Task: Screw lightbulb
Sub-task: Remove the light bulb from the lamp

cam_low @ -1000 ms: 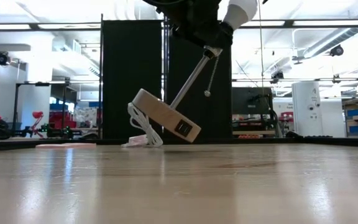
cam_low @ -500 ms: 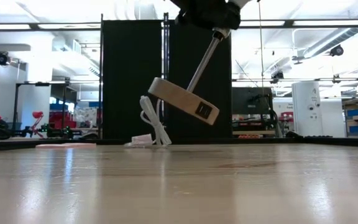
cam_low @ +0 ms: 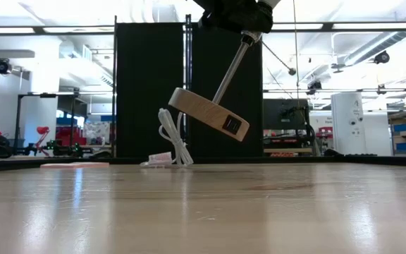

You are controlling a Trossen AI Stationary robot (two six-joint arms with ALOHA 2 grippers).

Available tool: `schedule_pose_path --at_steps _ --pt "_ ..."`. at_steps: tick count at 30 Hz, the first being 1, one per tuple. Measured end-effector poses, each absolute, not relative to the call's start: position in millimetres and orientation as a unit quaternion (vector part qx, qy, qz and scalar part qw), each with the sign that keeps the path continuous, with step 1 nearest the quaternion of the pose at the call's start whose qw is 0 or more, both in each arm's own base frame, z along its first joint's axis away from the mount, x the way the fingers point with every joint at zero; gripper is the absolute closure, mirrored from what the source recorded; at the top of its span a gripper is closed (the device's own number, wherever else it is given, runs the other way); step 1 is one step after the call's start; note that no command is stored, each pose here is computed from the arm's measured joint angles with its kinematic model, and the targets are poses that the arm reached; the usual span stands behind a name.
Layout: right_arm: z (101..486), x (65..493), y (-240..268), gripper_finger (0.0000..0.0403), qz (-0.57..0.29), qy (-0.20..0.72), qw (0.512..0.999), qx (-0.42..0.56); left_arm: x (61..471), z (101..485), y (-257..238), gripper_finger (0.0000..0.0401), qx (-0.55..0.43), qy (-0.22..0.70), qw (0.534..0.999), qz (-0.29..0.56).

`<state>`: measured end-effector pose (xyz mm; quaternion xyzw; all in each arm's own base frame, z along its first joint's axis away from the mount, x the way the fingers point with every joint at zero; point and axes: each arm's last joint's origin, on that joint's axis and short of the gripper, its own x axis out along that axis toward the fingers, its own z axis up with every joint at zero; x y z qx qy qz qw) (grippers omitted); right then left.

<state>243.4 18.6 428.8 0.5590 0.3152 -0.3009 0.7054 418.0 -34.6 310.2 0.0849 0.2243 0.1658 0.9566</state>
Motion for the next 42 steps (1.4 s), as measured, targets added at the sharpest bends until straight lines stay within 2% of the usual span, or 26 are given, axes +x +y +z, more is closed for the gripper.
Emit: schedule_pose_path --at_steps 5,9,17,22,28,34,42 --pt "429 243 19 0.0145 -0.297 0.32 0.711 0.552 417 312 -37 0.0238 0.085 0.223 0.957 0.161" --pt "429 242 19 0.0138 -0.257 0.353 0.751 0.495 416 313 -39 0.0238 0.067 0.223 0.965 0.122" --pt "428 242 23 0.0144 -0.096 0.438 0.844 0.294 417 313 -45 0.0238 0.039 0.225 0.973 0.04" --pt "428 242 24 0.0141 0.028 0.451 0.888 0.084 416 313 -46 0.0238 0.027 0.225 0.974 0.003" --pt "428 242 24 0.0137 0.135 0.432 0.882 -0.131 416 313 -47 0.0238 0.003 0.225 0.974 0.005" --pt "427 242 25 0.0139 0.236 0.391 0.82 -0.344 416 313 -47 0.0238 -0.008 0.228 0.974 0.006" --pt "425 246 24 0.0114 0.225 0.399 0.823 -0.335 416 312 -43 0.0238 -0.031 0.232 0.972 0.021"
